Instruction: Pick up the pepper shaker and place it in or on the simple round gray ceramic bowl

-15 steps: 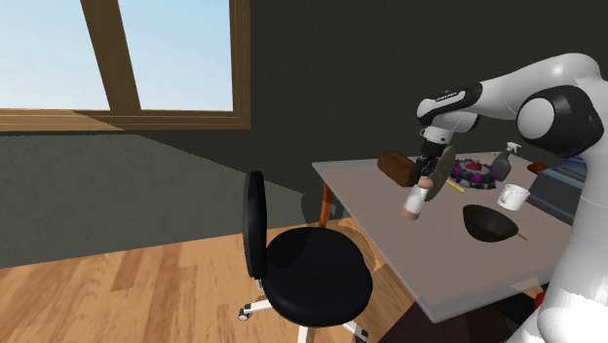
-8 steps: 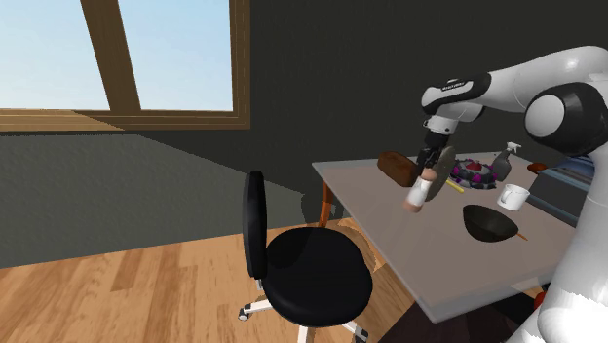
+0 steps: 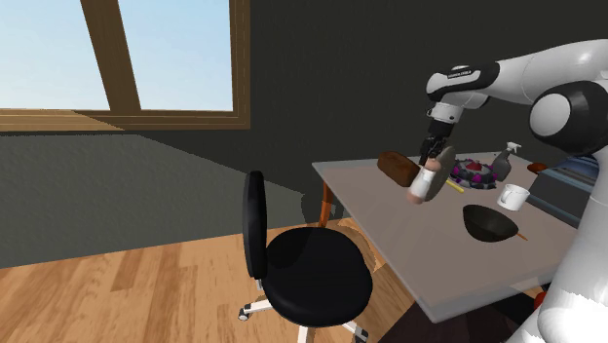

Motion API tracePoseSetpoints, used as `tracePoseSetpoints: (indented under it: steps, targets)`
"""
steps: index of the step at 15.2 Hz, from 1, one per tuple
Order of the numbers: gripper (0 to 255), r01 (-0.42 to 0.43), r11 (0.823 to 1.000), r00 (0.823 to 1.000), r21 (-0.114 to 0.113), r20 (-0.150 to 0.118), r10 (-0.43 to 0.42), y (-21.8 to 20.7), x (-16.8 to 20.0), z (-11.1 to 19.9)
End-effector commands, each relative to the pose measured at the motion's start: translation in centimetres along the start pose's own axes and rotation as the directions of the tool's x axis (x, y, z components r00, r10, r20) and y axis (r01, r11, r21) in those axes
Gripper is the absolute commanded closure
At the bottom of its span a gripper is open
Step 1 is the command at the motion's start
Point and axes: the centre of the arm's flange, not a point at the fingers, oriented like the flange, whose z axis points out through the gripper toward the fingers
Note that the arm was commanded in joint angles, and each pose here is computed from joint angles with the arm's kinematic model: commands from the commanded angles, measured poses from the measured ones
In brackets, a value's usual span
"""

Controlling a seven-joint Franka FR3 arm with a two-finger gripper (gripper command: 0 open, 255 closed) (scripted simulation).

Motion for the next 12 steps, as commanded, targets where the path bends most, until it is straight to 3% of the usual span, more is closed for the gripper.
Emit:
tracePoseSetpoints:
  steps: [1,10,12]
  targets:
    - [255,0.0,1.0,1.0,0.0,0.0,0.0,-0.2,0.0,-1.1]
    - [255,0.0,1.0,1.0,0.0,0.0,0.0,-1.0,-0.2,-5.4]
    - [255,0.0,1.0,1.0,0.0,0.0,0.0,0.5,-2.2,-6.3]
